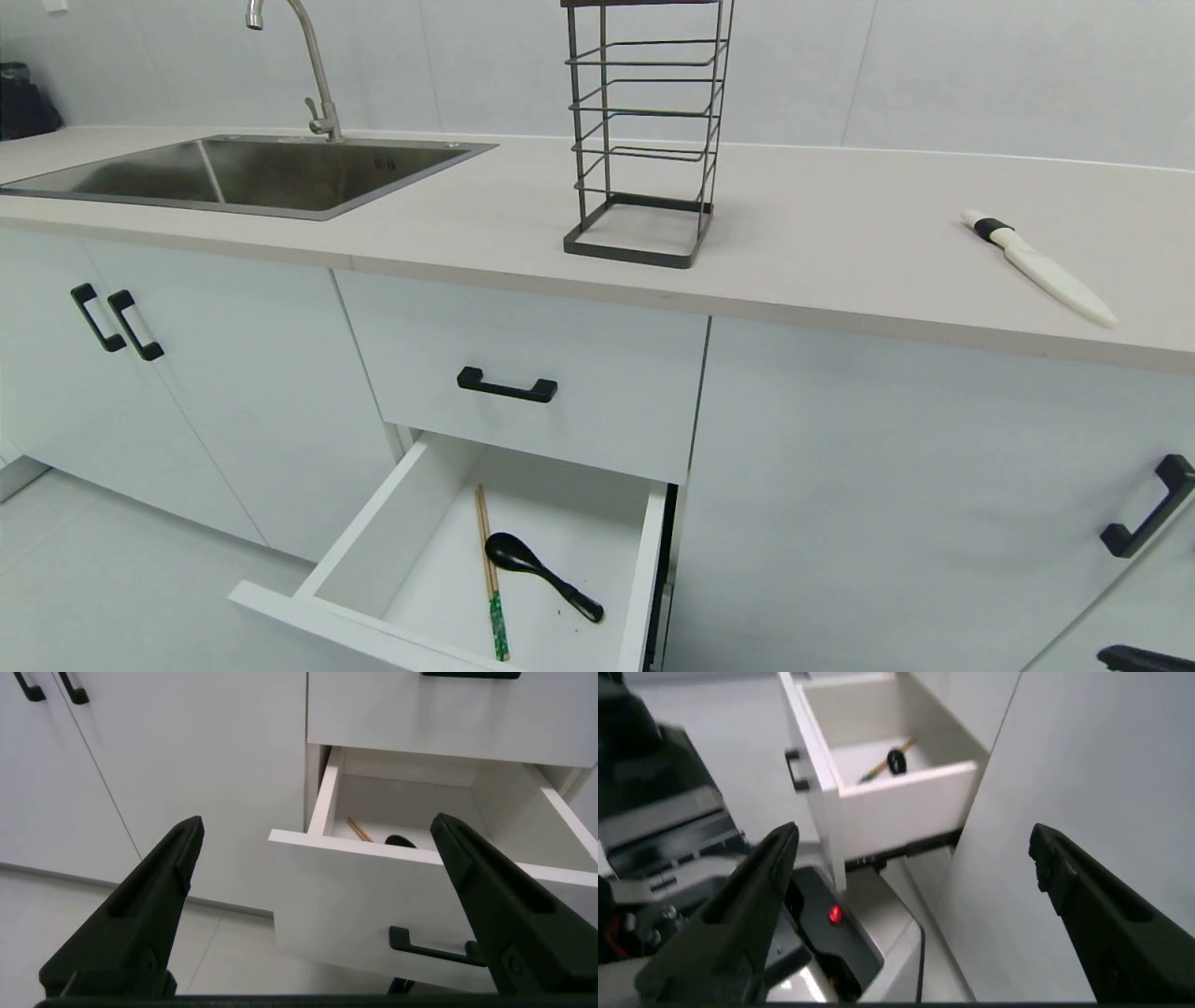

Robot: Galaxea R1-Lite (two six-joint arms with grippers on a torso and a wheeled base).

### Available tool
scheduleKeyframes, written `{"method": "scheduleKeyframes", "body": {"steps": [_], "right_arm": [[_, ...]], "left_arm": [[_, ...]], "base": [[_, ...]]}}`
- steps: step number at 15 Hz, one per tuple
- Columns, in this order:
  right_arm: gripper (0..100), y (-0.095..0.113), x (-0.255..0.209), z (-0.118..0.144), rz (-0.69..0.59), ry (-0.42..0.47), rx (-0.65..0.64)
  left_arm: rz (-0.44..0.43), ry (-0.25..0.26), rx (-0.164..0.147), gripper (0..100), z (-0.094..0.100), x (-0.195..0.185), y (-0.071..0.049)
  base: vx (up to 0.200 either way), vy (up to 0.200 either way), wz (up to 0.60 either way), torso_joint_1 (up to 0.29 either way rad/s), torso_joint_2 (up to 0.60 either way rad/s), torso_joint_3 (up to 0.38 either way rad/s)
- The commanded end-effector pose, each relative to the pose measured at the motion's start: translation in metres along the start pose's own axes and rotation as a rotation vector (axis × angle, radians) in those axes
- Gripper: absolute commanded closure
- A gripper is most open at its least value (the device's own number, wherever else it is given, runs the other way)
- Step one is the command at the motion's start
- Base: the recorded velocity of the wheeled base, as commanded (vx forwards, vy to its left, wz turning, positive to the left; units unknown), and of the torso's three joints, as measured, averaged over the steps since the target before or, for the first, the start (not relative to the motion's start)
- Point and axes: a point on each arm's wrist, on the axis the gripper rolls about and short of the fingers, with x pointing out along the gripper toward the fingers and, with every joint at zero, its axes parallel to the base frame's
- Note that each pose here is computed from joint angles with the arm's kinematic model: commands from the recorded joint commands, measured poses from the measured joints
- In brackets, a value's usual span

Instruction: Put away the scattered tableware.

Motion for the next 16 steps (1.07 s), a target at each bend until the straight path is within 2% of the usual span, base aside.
{"method": "scheduleKeyframes", "body": {"steps": [1,3,8,10,11,13,15,16], "right_arm": [[0,0.000,-0.017,-0.005,-0.117,-0.098,0.004],[0,0.000,-0.019,-0.009,-0.206,-0.069,0.018],[0,0.011,-0.034,-0.033,-0.510,-0.061,0.046],[0,0.013,-0.035,-0.038,-0.543,-0.054,0.073],[0,0.012,-0.035,-0.038,-0.593,-0.073,0.144],[0,0.014,-0.034,-0.036,-0.688,-0.081,0.154],[0,0.013,-0.034,-0.036,-0.688,-0.103,0.156],[0,0.013,-0.034,-0.034,-0.693,-0.145,0.162]], "left_arm": [[0.000,0.000,0.000,0,0.000,0.000,0.000],[0.000,0.000,0.000,0,0.000,0.000,0.000],[0.000,0.000,0.000,0,0.000,0.000,0.000],[0.000,0.000,0.000,0,0.000,0.000,0.000],[0.000,0.000,0.000,0,0.000,0.000,0.000],[-0.001,0.000,0.002,0,0.000,0.000,0.000],[-0.003,0.000,0.000,0,0.000,0.000,0.000],[-0.001,0.000,0.000,0,0.000,0.000,0.000]], "base": [[0.000,0.000,0.00,0.000,0.00,0.000],[0.000,0.000,0.00,0.000,0.00,0.000],[0.000,0.000,0.00,0.000,0.00,0.000],[0.000,0.000,0.00,0.000,0.00,0.000],[0.000,0.000,0.00,0.000,0.00,0.000],[0.000,0.000,0.00,0.000,0.00,0.000],[0.000,0.000,0.00,0.000,0.00,0.000],[0.000,0.000,0.00,0.000,0.00,0.000]]}}
